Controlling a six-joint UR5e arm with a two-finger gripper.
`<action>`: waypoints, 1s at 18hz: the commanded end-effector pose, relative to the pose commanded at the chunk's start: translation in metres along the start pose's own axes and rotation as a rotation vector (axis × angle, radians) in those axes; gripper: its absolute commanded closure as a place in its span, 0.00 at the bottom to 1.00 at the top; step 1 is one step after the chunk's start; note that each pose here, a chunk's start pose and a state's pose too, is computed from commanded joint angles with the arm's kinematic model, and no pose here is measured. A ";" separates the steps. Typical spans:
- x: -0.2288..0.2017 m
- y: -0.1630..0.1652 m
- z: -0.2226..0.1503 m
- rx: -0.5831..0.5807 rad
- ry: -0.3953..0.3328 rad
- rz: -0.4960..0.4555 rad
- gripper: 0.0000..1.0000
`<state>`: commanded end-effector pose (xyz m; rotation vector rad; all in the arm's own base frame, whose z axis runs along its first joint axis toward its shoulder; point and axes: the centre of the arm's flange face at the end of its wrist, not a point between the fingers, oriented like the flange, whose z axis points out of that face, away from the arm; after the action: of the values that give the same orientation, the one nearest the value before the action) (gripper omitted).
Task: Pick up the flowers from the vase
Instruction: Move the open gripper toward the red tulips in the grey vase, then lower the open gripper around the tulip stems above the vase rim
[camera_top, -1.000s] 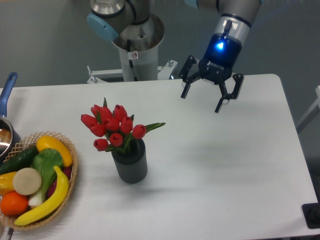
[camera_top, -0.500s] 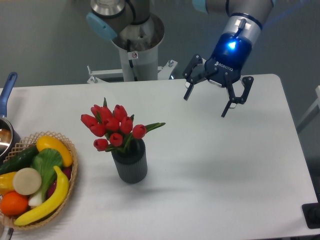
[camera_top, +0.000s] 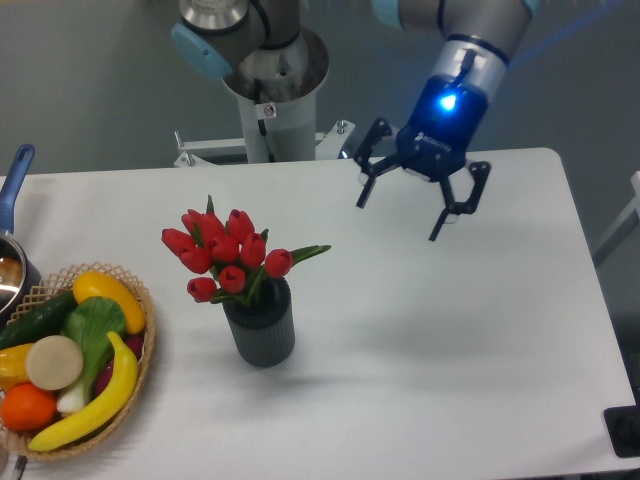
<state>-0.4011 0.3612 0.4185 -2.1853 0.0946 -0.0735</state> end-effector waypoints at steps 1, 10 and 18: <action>0.005 0.005 0.003 -0.005 0.006 -0.002 0.00; 0.038 0.040 0.019 -0.021 0.055 0.201 0.00; 0.071 0.032 0.069 -0.017 0.180 0.264 0.00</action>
<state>-0.3253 0.3920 0.3538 -2.1605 0.4853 -0.1193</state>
